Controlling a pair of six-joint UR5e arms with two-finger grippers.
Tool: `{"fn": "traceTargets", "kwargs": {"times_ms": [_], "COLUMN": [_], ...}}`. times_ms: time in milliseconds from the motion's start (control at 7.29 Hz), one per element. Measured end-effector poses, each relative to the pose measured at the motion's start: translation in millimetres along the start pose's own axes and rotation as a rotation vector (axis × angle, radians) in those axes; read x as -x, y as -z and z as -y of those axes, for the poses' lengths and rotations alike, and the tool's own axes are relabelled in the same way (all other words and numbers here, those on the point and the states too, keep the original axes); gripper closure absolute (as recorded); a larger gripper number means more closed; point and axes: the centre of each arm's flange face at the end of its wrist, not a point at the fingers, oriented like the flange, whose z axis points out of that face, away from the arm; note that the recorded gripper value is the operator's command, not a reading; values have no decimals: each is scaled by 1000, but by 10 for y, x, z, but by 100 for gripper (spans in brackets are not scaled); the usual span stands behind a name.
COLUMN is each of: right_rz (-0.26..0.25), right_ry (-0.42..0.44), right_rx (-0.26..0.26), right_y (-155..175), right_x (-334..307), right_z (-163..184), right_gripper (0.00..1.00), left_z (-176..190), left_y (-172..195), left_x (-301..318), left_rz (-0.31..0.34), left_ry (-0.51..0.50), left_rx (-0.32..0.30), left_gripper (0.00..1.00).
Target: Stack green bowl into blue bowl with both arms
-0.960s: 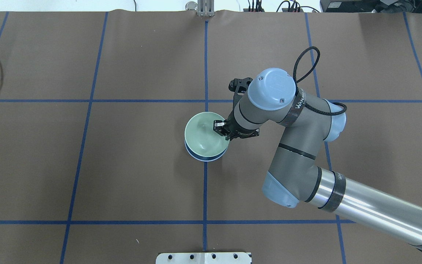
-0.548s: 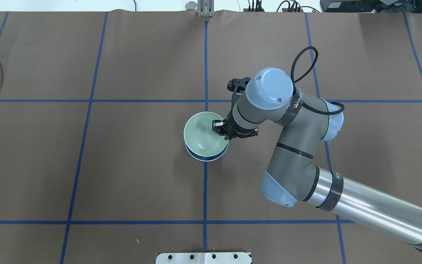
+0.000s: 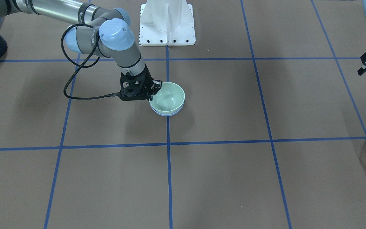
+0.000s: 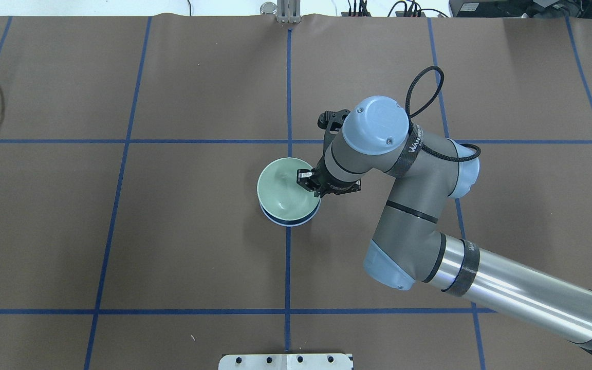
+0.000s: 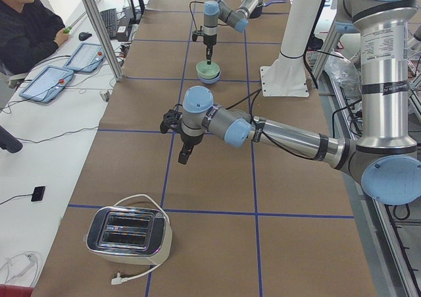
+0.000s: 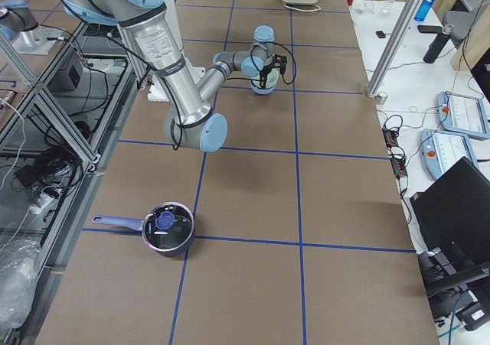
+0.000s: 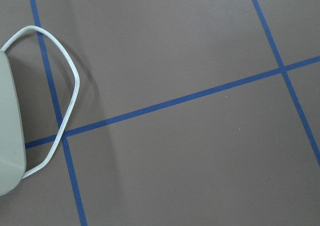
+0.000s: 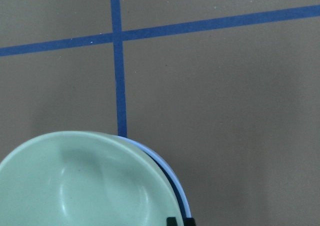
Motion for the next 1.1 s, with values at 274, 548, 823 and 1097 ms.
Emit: {"fn": "traceTargets", "kwargs": {"times_ms": [274,548,823,1097], "right_rz": [3,3,4,14], "right_ry": [2,8,22,23], "right_rx": [0,-4,-31,-52], "right_y": [7,7,0,79], "right_x": [7,8,-5,-15], "right_z": [-8,-6,20,95], "right_gripper": [62,0,0,0], "left_z": [1,0,-2,-2], "left_y": [5,5,5,21], "left_x": [-6,-15,-18,6], "left_rz": [-1,-10,-14,-12], "left_ry": [0,1,1,6], "left_rx": [-1,1,3,0], "left_gripper": [2,2,2,2]}}
